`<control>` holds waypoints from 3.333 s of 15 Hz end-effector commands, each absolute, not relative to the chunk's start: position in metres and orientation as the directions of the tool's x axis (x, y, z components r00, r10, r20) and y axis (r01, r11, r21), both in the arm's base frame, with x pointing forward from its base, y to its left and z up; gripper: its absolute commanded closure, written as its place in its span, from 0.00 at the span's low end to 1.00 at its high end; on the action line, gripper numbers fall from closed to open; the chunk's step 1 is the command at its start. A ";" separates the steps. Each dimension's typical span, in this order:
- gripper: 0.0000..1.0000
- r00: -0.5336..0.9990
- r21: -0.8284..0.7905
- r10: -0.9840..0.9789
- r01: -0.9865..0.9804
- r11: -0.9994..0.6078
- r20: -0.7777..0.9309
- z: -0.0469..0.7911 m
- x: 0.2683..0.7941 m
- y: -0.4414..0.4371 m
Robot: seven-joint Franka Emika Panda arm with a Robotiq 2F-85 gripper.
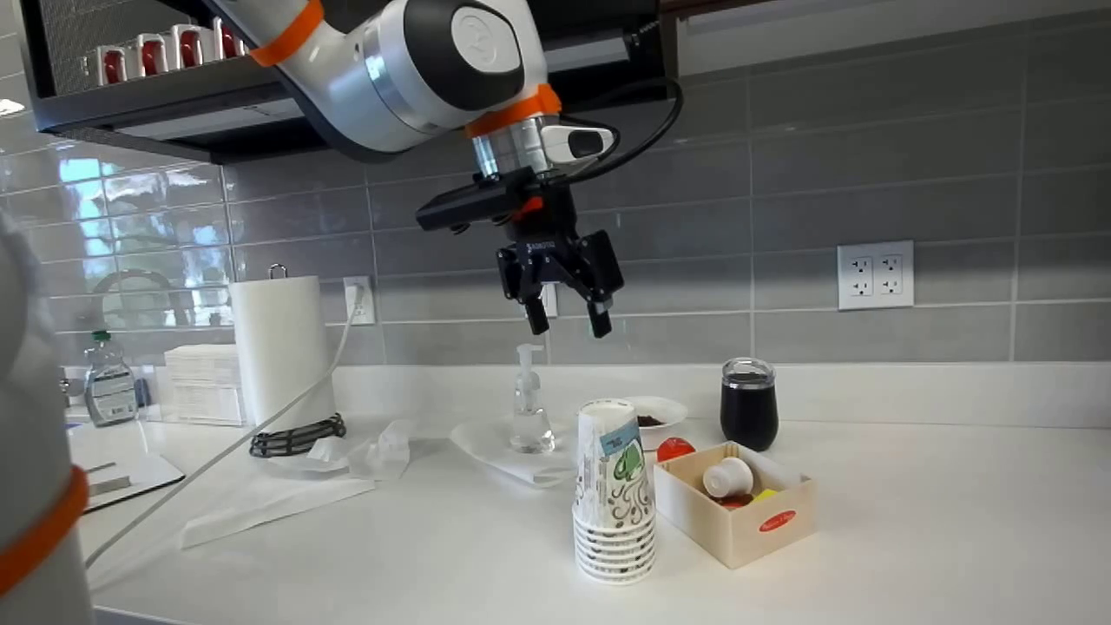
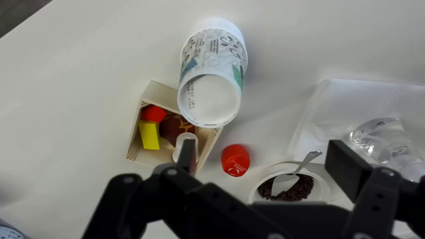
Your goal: Fold one white napkin in the half.
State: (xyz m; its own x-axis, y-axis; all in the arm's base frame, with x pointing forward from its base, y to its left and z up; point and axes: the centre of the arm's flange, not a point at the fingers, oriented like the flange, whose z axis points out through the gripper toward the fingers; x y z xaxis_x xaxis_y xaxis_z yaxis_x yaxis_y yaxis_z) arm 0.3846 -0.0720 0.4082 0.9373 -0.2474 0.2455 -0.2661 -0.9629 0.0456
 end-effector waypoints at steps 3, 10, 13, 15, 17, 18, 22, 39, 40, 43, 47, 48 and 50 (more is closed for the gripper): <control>0.00 0.947 0.044 -0.204 -0.221 -0.974 0.249 0.404 0.395 -0.065; 0.00 0.954 0.003 0.116 0.120 -0.993 0.276 0.393 0.442 0.014; 0.00 0.916 -0.025 0.256 0.277 -0.961 0.308 0.390 0.452 0.069; 0.00 0.879 -0.044 0.346 0.380 -0.924 0.327 0.383 0.454 0.107; 0.00 0.836 -0.076 0.417 0.471 -0.879 0.357 0.374 0.455 0.138; 0.00 0.816 -0.102 0.440 0.508 -0.855 0.376 0.366 0.452 0.153; 0.00 0.774 -0.203 0.473 0.588 -0.783 0.421 0.331 0.445 0.186; 0.00 0.775 -0.396 0.535 0.632 -0.666 0.337 0.212 0.514 0.188; 0.00 0.771 -0.408 0.543 0.637 -0.654 0.333 0.207 0.518 0.192; 0.00 0.759 -0.429 0.568 0.650 -0.627 0.318 0.194 0.530 0.198; 0.00 0.734 -0.440 0.604 0.674 -0.593 0.311 0.181 0.542 0.206; 0.00 0.730 -0.443 0.610 0.678 -0.586 0.309 0.179 0.544 0.208; 0.00 0.720 -0.451 0.624 0.686 -0.571 0.305 0.175 0.547 0.213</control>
